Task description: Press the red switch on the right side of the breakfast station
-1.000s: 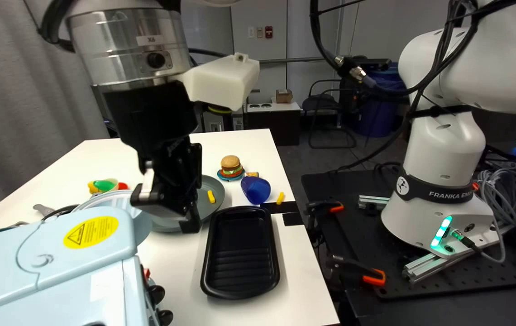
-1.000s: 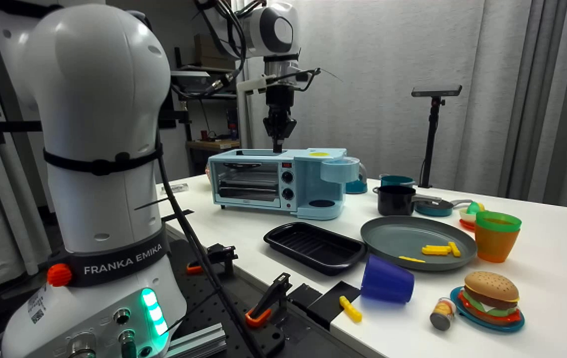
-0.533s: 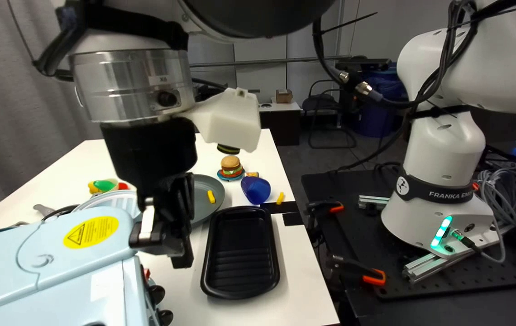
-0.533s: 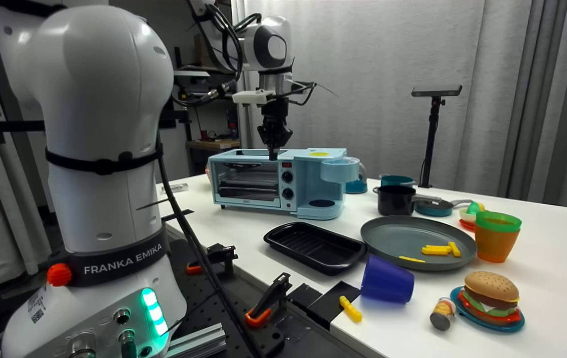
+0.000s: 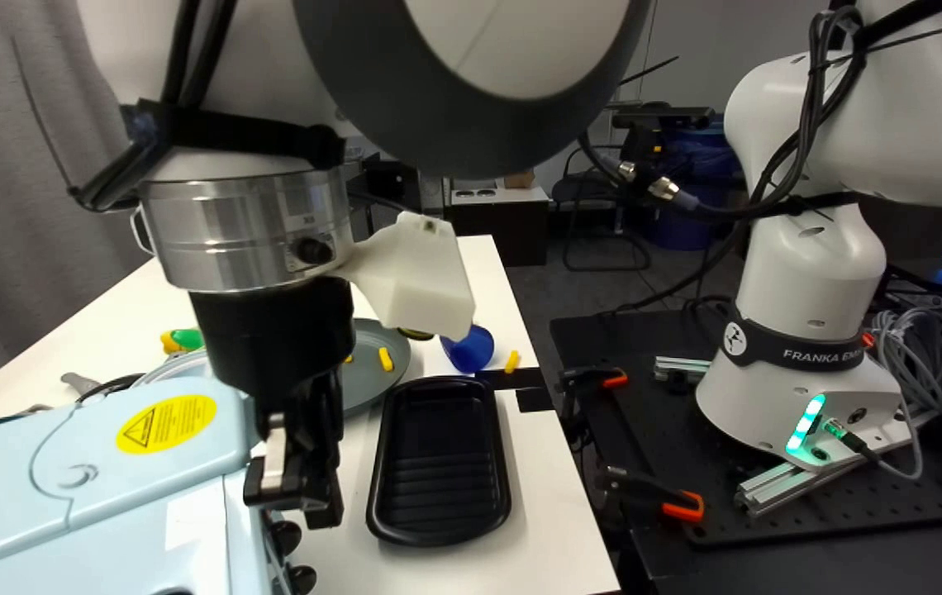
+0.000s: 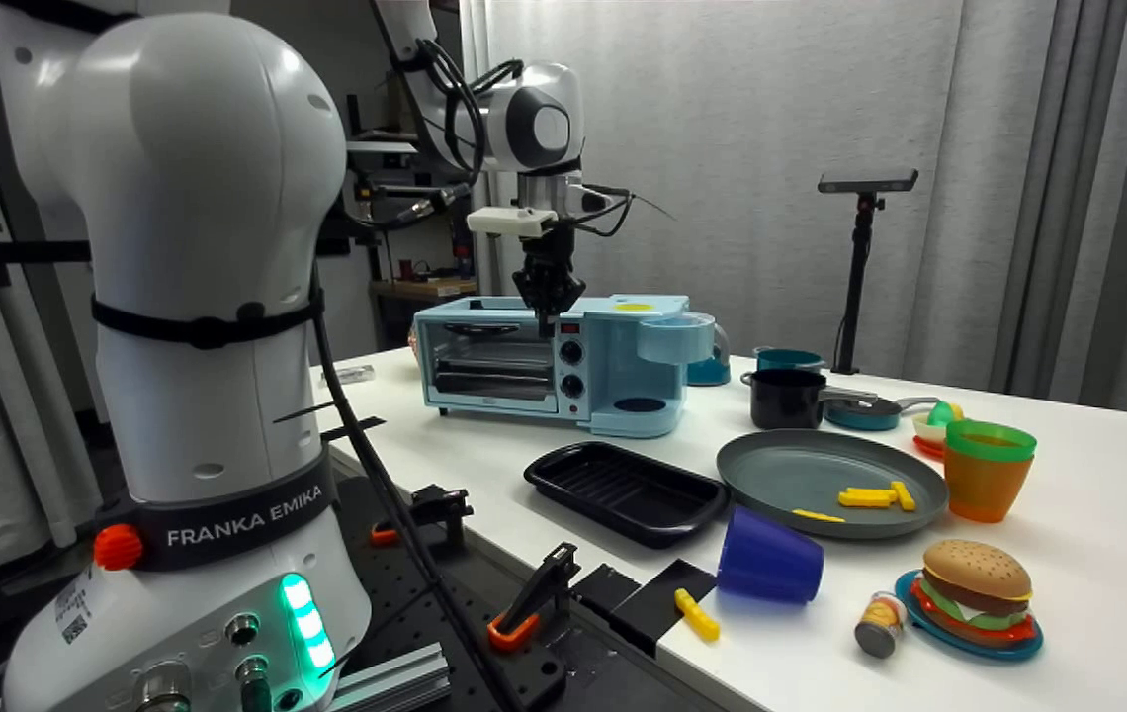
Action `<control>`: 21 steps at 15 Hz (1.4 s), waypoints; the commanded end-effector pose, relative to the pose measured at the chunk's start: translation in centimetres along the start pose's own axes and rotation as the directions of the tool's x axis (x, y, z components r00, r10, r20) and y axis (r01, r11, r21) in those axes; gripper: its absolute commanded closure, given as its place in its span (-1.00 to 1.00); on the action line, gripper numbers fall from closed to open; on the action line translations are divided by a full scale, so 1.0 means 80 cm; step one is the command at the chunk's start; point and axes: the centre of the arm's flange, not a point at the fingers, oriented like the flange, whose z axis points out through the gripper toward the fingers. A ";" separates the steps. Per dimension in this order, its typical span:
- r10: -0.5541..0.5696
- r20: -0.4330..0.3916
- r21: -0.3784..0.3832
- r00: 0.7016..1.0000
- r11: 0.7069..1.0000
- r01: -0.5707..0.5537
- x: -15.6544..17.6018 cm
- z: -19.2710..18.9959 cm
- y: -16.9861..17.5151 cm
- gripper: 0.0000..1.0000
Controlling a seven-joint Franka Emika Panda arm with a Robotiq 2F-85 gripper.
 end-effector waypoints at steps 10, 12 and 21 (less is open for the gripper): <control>-0.070 -0.054 -0.016 0.996 0.998 0.069 0.017 0.003 0.016 1.00; -0.073 -0.068 -0.024 0.995 0.997 0.072 0.020 0.003 0.016 1.00; -0.102 -0.100 -0.052 0.990 0.994 0.097 0.027 0.006 0.021 1.00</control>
